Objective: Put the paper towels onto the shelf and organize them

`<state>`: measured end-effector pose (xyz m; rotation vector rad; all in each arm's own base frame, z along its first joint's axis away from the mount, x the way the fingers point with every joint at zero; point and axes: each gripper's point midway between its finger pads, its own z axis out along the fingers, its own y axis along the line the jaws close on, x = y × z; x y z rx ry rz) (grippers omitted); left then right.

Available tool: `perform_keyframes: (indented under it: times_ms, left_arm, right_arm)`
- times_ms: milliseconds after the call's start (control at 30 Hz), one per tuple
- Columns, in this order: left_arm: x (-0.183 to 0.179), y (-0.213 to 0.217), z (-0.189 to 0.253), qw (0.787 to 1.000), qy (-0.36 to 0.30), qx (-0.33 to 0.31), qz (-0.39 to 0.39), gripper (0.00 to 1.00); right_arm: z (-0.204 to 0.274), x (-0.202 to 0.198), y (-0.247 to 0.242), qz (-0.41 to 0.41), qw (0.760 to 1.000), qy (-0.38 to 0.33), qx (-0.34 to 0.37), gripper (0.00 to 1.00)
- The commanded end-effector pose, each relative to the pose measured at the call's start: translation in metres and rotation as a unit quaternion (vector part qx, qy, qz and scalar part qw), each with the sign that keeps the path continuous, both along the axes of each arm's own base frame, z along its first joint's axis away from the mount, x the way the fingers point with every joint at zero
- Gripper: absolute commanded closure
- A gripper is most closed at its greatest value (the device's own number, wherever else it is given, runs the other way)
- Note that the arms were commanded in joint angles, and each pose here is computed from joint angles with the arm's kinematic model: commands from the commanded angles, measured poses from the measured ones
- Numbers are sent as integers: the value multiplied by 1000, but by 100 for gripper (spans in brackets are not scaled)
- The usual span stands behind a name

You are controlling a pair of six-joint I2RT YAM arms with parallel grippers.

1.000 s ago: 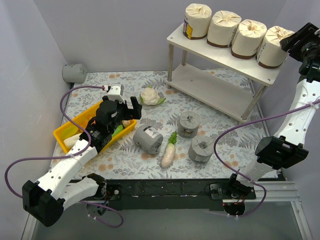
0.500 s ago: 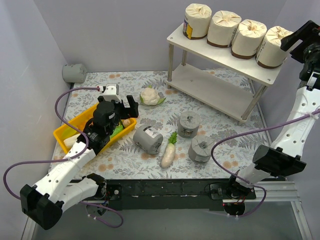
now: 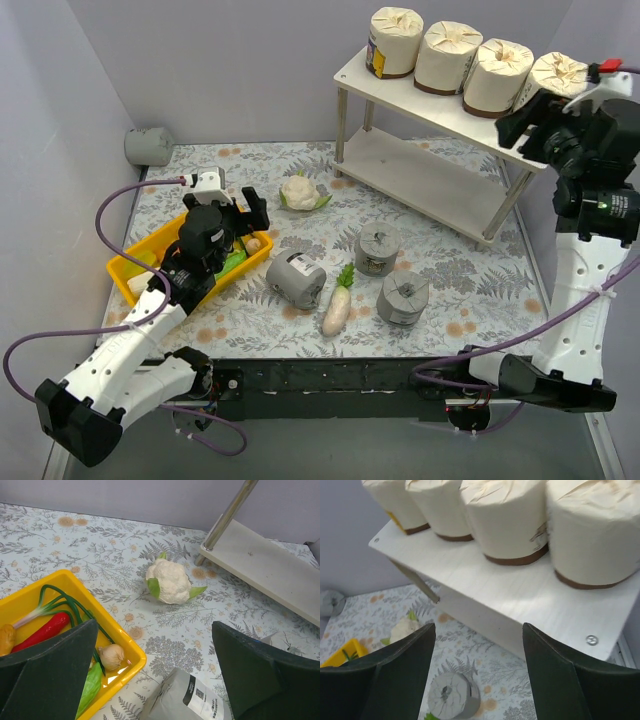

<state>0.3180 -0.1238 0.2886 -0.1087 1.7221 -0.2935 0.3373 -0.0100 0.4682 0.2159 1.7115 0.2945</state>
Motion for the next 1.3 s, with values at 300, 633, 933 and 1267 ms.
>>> perform_keyframes:
  times_ms: [300, 633, 933, 1267]
  left_arm:
    - [-3, 10, 7, 1000, -14, -9, 26, 2]
    - [-15, 52, 26, 991, -51, -34, 123, 2]
    - [-28, 68, 40, 984, -94, -52, 143, 2]
    - [-29, 68, 41, 984, -92, -51, 145, 2]
  right_arm:
    - [-121, -39, 132, 167, 977, 121, -52, 28]
    - [-182, -108, 291, 377, 909, 114, 134, 29]
    - [-227, -132, 333, 307, 910, 139, 243, 25]
    - [-279, -137, 351, 271, 907, 188, 262, 23]
